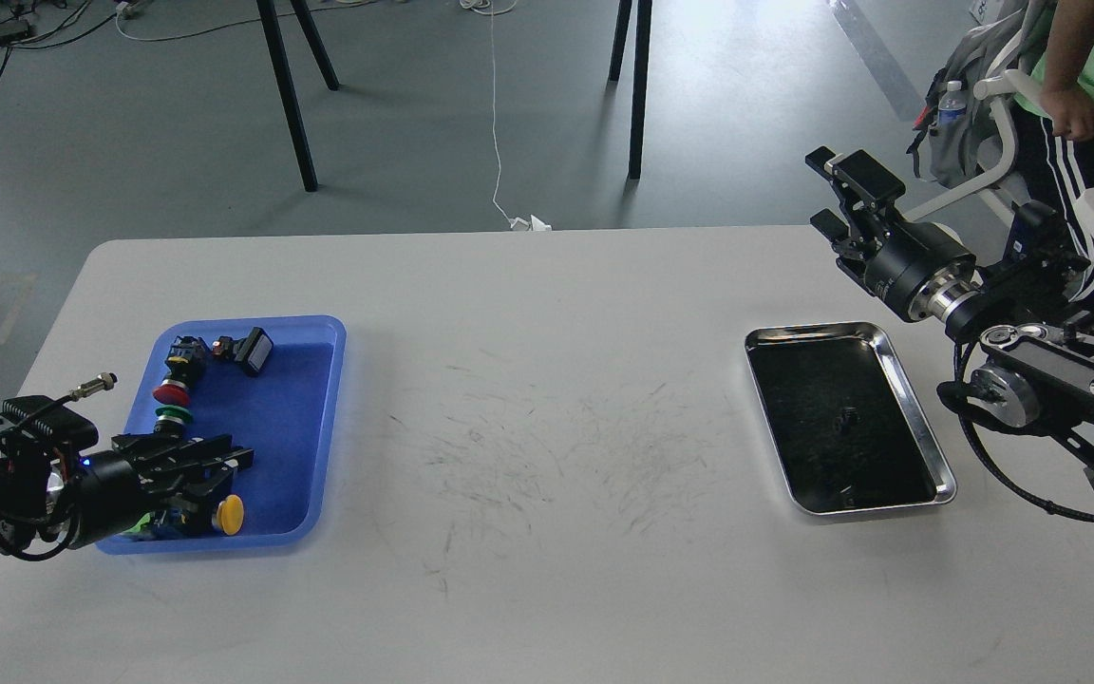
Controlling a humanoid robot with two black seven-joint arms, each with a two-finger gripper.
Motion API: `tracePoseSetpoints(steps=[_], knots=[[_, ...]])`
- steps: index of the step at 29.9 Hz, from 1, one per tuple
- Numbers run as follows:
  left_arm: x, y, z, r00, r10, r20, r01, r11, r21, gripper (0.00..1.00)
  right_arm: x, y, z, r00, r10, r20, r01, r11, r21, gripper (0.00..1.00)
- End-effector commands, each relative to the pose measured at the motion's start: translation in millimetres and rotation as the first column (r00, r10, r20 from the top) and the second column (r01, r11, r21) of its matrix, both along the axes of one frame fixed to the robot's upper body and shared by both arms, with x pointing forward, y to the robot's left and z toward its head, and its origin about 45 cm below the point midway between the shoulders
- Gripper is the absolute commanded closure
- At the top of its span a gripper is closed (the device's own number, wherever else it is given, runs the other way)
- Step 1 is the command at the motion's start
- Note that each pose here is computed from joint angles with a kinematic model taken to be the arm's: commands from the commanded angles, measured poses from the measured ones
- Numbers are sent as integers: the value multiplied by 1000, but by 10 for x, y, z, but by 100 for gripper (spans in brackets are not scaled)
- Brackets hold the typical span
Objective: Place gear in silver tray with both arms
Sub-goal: 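Close the left gripper on a small black part in the blue tray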
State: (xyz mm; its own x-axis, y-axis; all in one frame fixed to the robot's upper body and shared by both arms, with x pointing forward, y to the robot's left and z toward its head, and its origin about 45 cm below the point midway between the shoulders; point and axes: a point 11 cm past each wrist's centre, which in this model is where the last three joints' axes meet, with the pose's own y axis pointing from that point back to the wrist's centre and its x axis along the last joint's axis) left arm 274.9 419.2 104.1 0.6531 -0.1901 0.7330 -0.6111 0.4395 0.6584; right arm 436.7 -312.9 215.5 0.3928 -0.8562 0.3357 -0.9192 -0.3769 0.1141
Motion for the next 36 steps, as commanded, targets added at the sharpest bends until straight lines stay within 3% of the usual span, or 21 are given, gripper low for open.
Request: tracePoseSetpoints(steps=[1,25,36], knots=[[-10,-9,-8,1000,-12,4,12,1000,5,65,-1,-1,-2,1000,0,0,0,1000,-1,6],[-10,-46,-21,1000,-16,4,16,1000,-3,55,0,-10,-7,1000,-2,-1,2,1000,-4,6],[17,-53,-18,1000,-16,10,16,1000,-2,73,2,-4,0,1000,0,0,0,1000,-3,6]])
